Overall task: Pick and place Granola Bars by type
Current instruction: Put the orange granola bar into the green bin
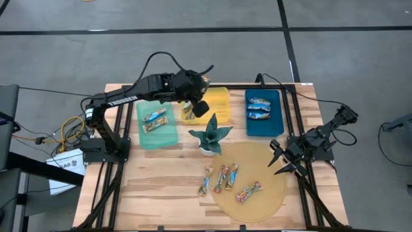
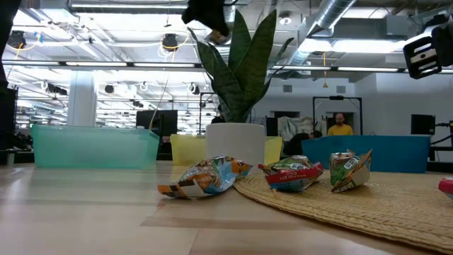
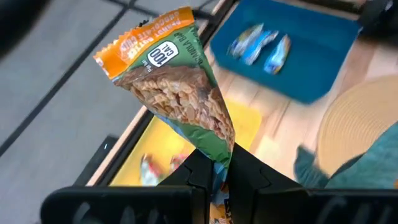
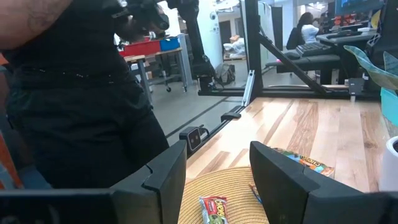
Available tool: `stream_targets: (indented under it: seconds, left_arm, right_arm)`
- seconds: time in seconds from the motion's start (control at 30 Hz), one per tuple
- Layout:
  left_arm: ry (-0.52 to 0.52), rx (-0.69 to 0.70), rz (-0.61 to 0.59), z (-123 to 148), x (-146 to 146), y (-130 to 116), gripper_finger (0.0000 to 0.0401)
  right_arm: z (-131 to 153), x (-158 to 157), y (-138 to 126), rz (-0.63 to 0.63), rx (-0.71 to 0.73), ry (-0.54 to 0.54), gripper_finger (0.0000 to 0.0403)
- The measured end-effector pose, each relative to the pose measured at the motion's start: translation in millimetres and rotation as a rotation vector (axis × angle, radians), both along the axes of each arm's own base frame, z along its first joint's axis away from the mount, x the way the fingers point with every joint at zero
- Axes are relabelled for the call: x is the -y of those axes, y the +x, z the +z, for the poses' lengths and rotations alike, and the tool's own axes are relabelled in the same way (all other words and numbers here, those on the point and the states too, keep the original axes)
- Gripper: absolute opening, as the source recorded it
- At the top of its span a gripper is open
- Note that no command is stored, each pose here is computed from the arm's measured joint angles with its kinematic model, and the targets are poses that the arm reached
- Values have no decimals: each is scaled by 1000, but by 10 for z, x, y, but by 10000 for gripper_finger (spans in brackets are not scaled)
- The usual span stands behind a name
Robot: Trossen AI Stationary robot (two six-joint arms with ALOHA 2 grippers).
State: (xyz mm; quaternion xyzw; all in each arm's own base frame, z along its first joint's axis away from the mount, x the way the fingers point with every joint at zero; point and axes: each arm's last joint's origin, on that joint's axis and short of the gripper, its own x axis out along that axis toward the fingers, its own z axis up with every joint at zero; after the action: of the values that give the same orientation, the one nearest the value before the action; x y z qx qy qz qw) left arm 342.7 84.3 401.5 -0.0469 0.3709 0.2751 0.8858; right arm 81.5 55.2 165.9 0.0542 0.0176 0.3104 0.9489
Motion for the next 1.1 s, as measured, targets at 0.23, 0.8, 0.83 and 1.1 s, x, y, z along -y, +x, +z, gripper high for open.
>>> stream_targets:
  seconds: [0.23,0.8,0.83,1.1]
  left_arm:
    - [-67,-167,57,-7,-3,-308,20]
    - [-251,-359,130,75,125,-908,20]
    - [-250,-356,134,75,125,-910,20]
    - [-250,-356,151,71,77,-922,20]
  right_arm:
    - [0,0,0,0,0,0,169]
    - [0,0,0,0,0,0,169]
    - [0,0,0,0,0,0,169]
    - [0,0,0,0,0,0,169]
